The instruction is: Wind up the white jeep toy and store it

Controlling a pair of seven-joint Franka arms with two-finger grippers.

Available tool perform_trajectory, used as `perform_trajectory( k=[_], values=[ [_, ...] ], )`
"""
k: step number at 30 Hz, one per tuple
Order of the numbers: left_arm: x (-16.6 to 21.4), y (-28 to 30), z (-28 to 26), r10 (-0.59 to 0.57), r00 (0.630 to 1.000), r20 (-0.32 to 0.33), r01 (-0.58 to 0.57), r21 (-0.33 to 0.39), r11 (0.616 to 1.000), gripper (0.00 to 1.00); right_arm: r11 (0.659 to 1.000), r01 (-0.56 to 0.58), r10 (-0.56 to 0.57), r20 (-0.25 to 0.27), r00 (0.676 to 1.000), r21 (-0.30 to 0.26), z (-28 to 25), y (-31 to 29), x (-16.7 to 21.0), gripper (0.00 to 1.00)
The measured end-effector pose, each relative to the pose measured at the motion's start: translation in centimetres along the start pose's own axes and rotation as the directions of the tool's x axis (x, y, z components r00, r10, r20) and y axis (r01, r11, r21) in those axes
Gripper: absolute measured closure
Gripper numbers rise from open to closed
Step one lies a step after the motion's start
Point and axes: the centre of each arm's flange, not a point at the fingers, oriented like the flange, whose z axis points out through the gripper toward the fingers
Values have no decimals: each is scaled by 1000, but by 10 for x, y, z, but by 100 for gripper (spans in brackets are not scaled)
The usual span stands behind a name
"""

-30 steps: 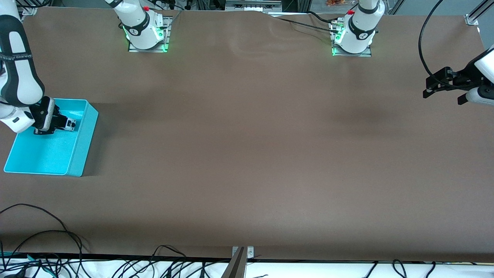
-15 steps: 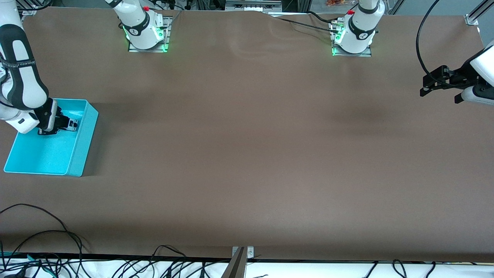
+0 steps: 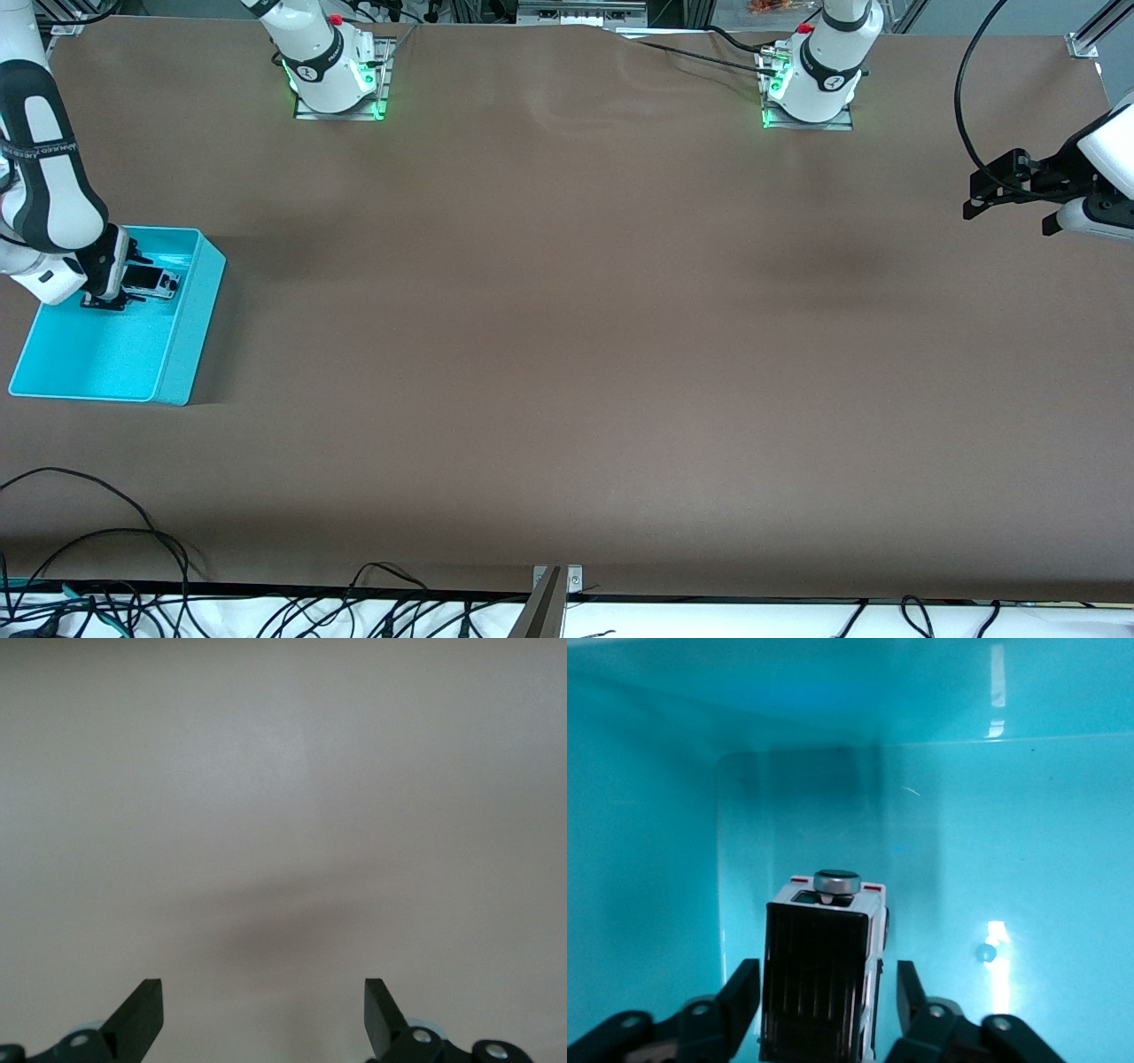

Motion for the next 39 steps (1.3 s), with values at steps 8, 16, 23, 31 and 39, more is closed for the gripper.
perform_trajectory(
  k=[8, 16, 23, 31, 39],
  values=[
    [-1, 0, 1, -1, 1000, 7, 1, -1, 1000, 0, 1000, 13, -13, -3, 1000, -5, -17, 9, 0, 0],
    [-1, 0, 1, -1, 1000, 10, 1, -2, 1000, 0, 999, 47, -46, -44, 998, 21, -78, 31, 11, 0],
    [-1, 0, 1, -1, 1000, 10, 1, -2, 1000, 0, 1000, 17, -17, -67, 998, -3, -152, 44, 42, 0],
    [-1, 0, 1, -1, 1000, 10, 1, -2, 1000, 0, 983, -182, 182, -93, 979, 10, -218, 47, 102, 0],
    [-1, 0, 1, 0, 1000, 11, 0, -2, 1000, 0, 891, -454, 454, -101, 885, 26, -269, 45, 162, 0]
  ],
)
